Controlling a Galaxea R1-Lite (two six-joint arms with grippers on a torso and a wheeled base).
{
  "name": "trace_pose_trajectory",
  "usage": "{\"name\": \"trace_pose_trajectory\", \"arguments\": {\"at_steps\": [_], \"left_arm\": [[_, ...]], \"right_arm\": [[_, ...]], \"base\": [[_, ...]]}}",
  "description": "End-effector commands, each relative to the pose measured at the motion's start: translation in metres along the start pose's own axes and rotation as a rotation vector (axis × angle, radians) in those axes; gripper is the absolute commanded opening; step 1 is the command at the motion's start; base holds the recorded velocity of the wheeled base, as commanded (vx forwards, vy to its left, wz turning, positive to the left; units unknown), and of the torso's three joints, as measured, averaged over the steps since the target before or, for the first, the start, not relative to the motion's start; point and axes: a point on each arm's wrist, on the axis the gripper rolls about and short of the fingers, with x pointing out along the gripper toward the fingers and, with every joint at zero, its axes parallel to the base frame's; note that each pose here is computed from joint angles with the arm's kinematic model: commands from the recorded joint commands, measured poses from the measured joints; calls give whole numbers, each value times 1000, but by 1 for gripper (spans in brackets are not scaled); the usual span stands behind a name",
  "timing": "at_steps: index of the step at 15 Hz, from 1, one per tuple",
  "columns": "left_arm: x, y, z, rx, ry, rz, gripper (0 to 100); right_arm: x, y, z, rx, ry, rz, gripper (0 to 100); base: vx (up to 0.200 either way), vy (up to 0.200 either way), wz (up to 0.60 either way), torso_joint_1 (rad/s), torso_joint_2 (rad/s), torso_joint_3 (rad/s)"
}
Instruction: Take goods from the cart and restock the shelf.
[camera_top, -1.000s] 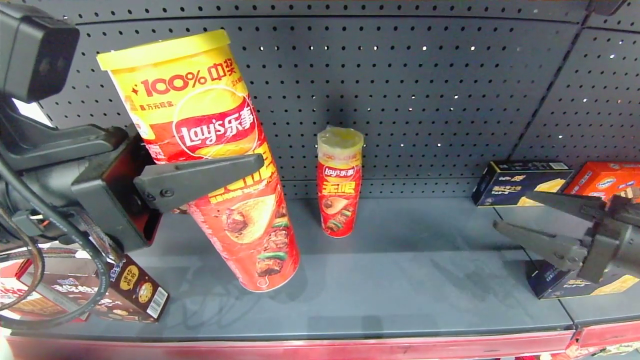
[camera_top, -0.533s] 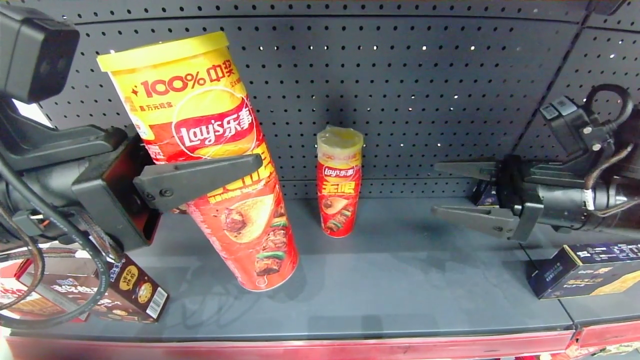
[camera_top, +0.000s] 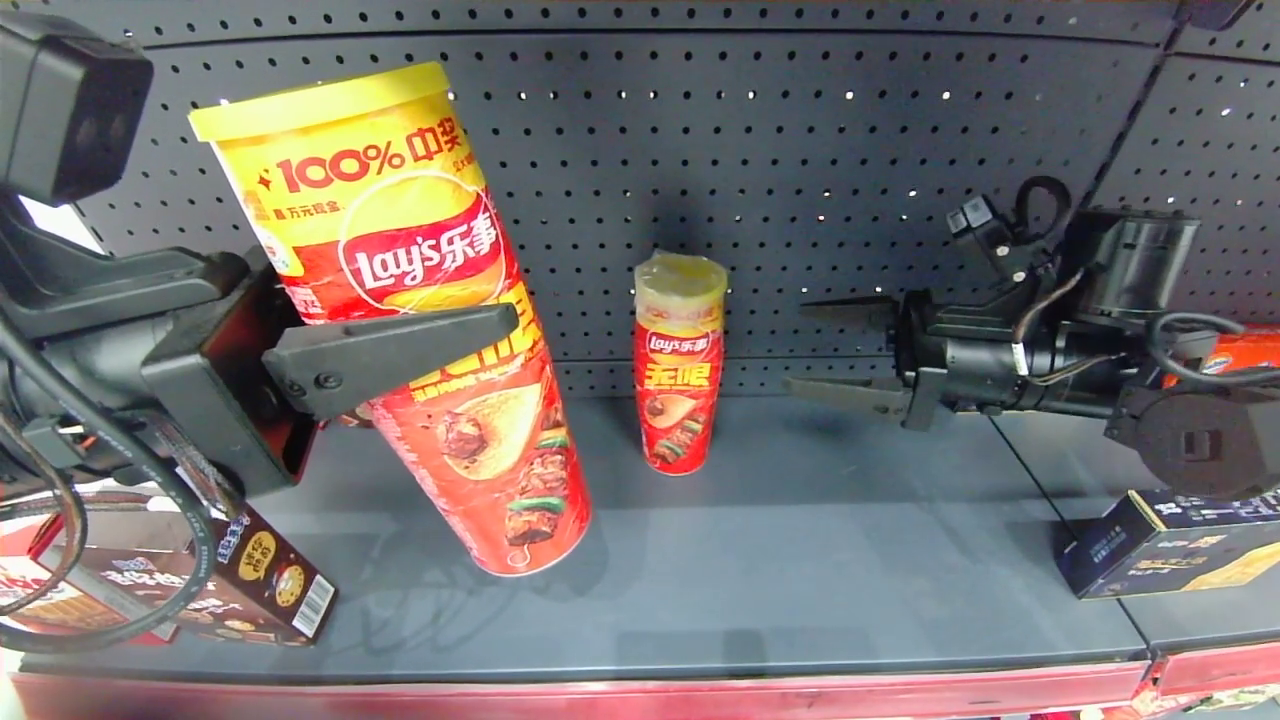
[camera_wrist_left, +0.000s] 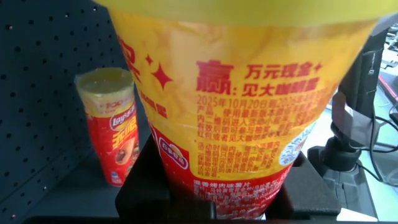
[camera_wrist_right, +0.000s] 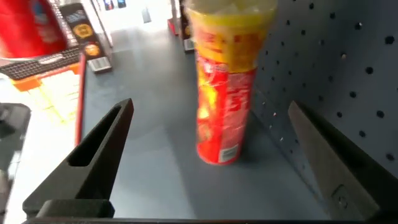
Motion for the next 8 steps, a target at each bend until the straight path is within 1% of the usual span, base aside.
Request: {"name": "trace_pose_trajectory", "arguments": {"at_steps": [1,8], "left_arm": [[-1,0,1,2,-1,4,0],[-1,3,0,1,1,13,0]], "right_arm": [[15,-14,-16,10,7,8,100],[41,-26,-34,20,12,37,100]], "base": [[0,0,0,0,0,0],[0,0,0,0,0,0]]}}
